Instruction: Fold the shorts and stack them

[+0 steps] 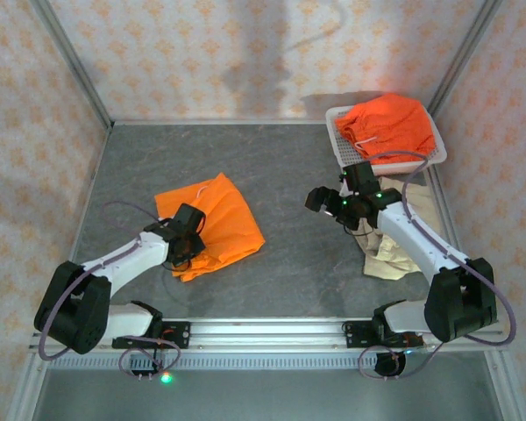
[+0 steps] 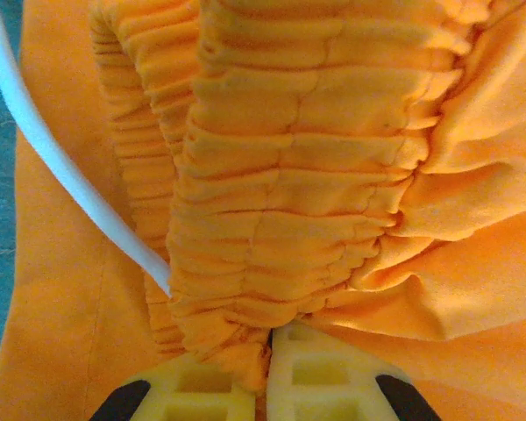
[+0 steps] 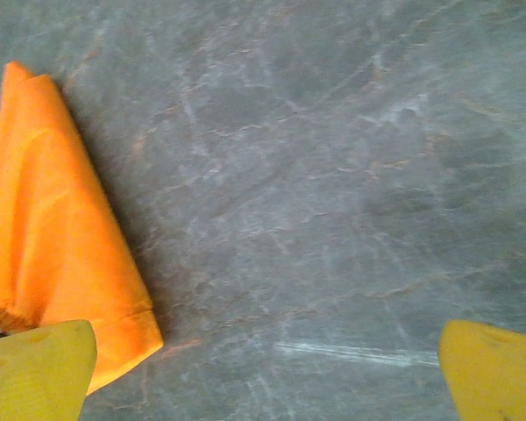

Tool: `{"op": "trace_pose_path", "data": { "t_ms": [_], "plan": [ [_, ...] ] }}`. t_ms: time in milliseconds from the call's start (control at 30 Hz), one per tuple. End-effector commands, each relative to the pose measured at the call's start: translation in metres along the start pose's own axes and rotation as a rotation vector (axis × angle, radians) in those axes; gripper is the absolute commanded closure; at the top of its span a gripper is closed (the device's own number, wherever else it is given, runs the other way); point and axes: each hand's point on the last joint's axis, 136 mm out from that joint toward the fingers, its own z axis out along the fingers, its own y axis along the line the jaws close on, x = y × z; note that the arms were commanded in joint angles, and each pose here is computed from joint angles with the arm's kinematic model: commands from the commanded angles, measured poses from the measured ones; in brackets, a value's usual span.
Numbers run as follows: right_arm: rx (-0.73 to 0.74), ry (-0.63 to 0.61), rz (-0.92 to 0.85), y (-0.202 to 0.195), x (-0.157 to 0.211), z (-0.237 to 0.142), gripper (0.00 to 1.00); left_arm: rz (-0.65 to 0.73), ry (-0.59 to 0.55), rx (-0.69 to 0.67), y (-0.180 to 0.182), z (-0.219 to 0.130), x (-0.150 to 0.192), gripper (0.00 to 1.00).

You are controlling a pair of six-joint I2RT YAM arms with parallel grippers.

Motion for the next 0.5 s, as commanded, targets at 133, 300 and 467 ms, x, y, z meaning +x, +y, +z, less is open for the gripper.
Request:
{"op": "trace_pose_path", "data": {
  "t_ms": [133,300,467],
  "plan": [
    [-0.084,0.065,-0.133,0.05,0.002,0.018,0.01,0.05,0.05,0.074,-0.021,0.008,0.008,0.97],
    [-0.054,0.079,-0.147,0.052,-0.003,0.031,0.01,0.21,0.027,0.129,-0.068,-0.008,0.017,1.0],
    [0.041,-0.007,-0.153,0.031,-0.016,0.01,0.01,0.32,0.031,0.251,-0.14,-0.036,0.017,1.0]
  ]
}}
